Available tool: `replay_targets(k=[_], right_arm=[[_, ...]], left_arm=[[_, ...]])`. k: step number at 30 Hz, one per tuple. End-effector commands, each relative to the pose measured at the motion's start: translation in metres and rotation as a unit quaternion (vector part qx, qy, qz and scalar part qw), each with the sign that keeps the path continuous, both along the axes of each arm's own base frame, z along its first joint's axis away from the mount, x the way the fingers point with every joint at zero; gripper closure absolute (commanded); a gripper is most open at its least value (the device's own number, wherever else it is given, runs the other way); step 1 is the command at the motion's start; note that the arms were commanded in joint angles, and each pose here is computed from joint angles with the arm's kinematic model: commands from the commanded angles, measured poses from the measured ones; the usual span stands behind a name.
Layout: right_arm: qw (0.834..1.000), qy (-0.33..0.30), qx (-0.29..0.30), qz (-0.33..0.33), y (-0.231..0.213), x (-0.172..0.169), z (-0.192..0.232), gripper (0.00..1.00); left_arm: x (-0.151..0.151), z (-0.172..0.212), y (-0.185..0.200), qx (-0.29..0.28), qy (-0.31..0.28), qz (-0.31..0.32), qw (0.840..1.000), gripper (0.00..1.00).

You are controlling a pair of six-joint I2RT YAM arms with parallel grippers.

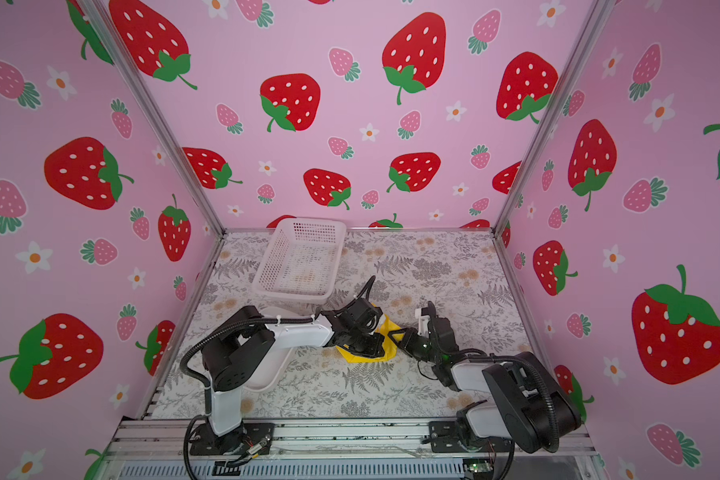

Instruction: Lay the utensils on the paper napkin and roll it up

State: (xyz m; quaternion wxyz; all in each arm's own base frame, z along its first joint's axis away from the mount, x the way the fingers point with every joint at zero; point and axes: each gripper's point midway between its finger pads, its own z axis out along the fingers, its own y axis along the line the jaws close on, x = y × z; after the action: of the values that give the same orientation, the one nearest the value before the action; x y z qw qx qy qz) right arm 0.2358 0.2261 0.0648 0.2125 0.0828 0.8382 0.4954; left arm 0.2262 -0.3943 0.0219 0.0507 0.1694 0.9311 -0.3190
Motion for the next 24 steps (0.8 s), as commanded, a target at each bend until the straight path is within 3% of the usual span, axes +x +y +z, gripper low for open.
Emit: replay_targets(k=[1, 7, 15, 24], right_arm=[[1.0, -0.016, -0.011, 0.013, 0.008, 0.001, 0.005, 0.7], [0.999, -0.015, -0.021, 0.025, 0.018, 0.001, 0.004, 0.66], [0.999, -0.018, -0.022, 0.04, 0.031, -0.002, 0.005, 0.58], [0.997, -0.018, -0.033, 0.071, 0.049, -0.008, 0.0, 0.43]], left_arm=[[0.004, 0.016, 0.002, -0.014, -0.013, 0.01, 1.0, 1.0], [0.009, 0.044, 0.008, -0.039, -0.029, 0.023, 0.999, 1.0], [0.012, 0.05, 0.047, -0.038, -0.037, 0.074, 0.996, 0.99], [0.029, 0.083, 0.07, -0.09, -0.053, 0.122, 0.987, 0.62]])
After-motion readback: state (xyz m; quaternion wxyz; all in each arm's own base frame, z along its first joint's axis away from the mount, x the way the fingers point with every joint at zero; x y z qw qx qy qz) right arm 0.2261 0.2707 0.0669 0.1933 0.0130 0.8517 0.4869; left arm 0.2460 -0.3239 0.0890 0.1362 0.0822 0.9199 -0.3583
